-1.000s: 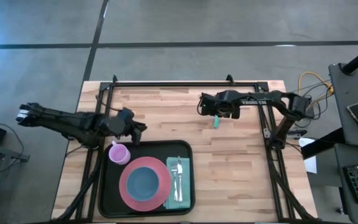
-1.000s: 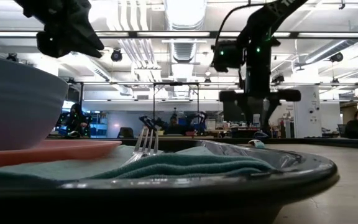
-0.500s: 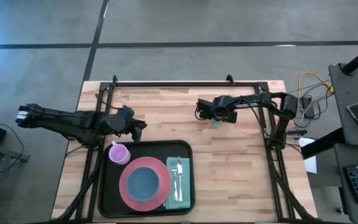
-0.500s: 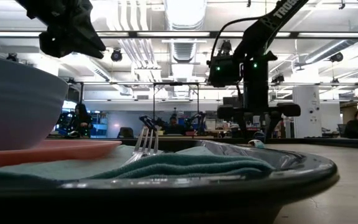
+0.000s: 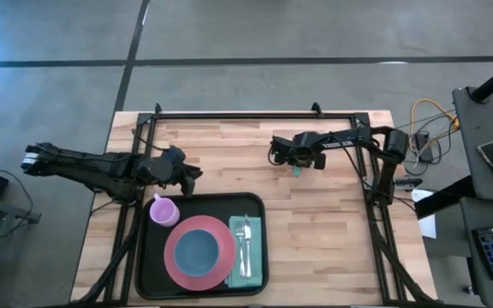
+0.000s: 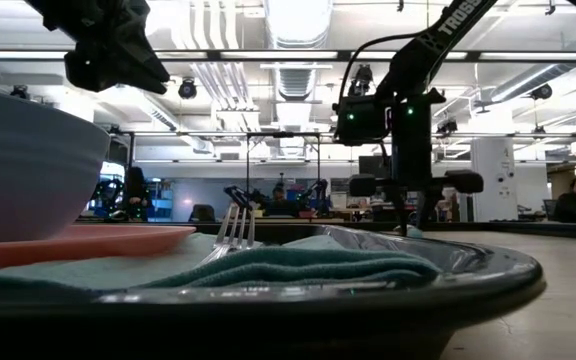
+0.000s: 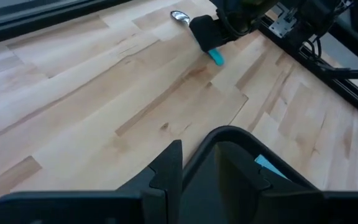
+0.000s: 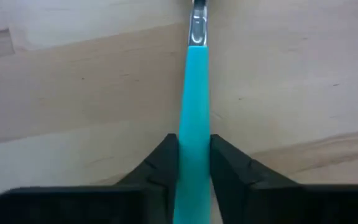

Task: Set up tray
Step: Put the spoon on top of the table napkin beside the knife on the black tray

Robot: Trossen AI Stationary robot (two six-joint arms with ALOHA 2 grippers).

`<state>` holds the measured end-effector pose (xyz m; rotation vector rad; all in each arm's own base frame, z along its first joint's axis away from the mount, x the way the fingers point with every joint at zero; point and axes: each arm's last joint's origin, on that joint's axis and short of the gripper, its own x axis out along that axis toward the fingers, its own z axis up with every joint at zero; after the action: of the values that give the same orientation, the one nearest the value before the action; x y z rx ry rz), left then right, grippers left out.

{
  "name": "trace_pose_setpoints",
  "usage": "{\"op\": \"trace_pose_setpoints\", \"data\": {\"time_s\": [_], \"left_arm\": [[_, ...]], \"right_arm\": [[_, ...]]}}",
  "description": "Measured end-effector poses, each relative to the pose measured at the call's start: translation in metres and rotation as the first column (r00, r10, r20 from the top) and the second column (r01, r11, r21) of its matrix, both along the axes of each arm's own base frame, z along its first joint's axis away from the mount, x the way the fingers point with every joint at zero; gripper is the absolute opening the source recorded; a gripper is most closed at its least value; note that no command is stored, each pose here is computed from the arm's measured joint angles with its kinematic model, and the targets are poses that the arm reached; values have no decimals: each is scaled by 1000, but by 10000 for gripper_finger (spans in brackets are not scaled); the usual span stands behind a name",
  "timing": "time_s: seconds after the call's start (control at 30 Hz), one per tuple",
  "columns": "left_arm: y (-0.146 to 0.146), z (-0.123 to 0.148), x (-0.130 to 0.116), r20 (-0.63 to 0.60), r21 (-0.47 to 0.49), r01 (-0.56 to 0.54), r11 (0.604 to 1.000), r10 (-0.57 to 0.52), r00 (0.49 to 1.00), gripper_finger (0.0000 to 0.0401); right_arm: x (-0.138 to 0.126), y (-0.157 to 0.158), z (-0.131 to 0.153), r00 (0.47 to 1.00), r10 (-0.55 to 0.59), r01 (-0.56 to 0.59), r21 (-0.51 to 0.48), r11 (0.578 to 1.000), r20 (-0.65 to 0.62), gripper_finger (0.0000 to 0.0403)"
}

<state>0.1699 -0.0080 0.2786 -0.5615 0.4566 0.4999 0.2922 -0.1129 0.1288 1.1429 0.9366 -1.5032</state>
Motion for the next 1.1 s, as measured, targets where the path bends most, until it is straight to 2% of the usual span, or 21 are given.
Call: {"op": "trace_pose_setpoints", "data": {"time_s": [0.23,0.3,0.4,0.5,0.6,0.7,0.8,0.9,1.0,1.1], "left_arm": [[0,8,0,12,31,22,999,-22,1000,75],[0,11,0,18,39,26,999,-26,999,75],[1,13,0,16,63,35,997,-36,999,75],[2,13,1,16,63,31,998,-32,999,75],[3,13,1,27,34,11,999,-12,1000,75],[6,15,3,80,-52,-25,998,29,996,75],[9,20,7,166,-160,-42,986,68,984,75],[12,21,19,236,-231,-6,973,62,970,75],[12,16,34,253,-241,30,970,33,967,79],[12,10,49,250,-226,37,973,22,968,99]], "right_arm": [[0,3,7,998,49,-51,40,998,44,51],[3,7,14,992,71,-77,59,995,103,51],[13,15,37,959,130,-139,17,990,253,51],[22,24,59,890,218,-214,-56,975,399,51],[30,40,85,785,327,-293,-150,944,526,51],[36,61,107,659,442,-364,-255,896,609,51],[43,80,122,545,541,-393,-375,840,641,51],[48,96,132,482,557,-346,-437,830,676,51],[53,107,134,449,559,-309,-466,829,697,52],[58,113,138,401,564,-273,-494,826,722,60]]}}
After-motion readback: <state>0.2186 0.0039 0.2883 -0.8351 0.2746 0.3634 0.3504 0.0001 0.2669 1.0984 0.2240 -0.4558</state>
